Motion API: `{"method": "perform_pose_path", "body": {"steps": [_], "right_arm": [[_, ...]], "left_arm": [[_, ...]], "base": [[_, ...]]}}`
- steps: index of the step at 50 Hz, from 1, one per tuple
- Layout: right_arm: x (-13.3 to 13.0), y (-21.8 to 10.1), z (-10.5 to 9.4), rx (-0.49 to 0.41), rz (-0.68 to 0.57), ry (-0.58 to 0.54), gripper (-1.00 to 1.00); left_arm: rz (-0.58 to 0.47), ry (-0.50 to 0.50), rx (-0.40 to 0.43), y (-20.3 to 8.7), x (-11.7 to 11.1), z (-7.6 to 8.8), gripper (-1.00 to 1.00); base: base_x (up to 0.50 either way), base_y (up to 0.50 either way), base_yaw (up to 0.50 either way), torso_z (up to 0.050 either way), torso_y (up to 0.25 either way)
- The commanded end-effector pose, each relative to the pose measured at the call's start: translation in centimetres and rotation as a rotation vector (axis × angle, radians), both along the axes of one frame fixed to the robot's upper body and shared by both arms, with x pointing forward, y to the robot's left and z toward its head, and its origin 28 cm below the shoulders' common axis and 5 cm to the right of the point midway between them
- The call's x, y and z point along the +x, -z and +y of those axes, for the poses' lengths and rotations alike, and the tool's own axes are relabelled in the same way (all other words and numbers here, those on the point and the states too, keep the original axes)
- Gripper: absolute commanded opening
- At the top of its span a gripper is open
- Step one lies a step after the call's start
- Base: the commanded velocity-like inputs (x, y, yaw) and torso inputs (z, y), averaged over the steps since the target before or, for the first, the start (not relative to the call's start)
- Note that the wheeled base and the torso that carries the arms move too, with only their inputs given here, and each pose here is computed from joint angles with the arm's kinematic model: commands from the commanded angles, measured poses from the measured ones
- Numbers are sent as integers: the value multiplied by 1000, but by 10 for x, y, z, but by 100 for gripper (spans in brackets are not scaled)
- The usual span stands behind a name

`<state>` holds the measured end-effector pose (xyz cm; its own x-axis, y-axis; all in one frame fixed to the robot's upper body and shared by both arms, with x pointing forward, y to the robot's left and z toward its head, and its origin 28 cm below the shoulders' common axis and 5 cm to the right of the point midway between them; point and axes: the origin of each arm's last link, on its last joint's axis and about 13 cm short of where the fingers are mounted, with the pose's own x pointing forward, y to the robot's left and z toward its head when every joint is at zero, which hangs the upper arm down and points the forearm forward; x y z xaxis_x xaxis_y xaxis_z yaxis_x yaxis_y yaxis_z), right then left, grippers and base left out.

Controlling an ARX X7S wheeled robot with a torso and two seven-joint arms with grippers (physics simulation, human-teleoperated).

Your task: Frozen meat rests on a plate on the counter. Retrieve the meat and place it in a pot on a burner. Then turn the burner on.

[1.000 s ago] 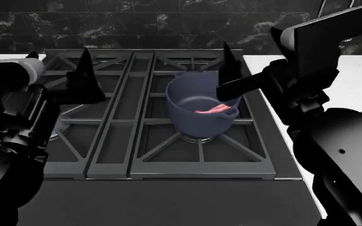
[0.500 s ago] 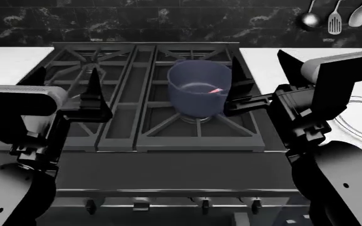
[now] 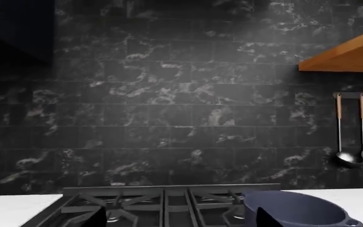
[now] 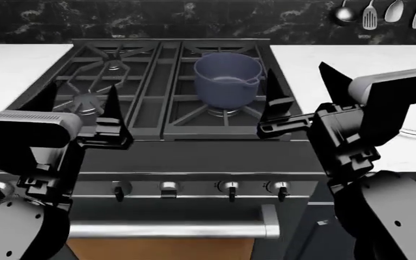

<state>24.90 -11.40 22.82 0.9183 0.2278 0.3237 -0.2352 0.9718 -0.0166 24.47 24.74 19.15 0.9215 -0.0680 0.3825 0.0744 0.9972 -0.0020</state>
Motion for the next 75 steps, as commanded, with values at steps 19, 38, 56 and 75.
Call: {"method": "perform_pose_path", "body": {"steps": [19, 38, 56, 75], "right_arm": [[-24, 17, -10, 51, -120, 111, 100], [-33, 41, -9, 7, -140, 163, 100], [-36, 80, -11, 26, -117, 233, 100], [-39, 75, -13, 191, -165, 155, 100]], "left_arm": [[-287, -2, -22, 21, -16, -6, 100], [-427, -37, -21, 36, -16, -3, 100], [-348, -13, -9, 55, -12, -7, 100], [-368, 0, 14, 55, -14, -8, 100]], "base": [[0, 0, 0, -17, 0], [0, 0, 0, -50, 0], [0, 0, 0, -50, 7], [0, 0, 0, -50, 24]]}}
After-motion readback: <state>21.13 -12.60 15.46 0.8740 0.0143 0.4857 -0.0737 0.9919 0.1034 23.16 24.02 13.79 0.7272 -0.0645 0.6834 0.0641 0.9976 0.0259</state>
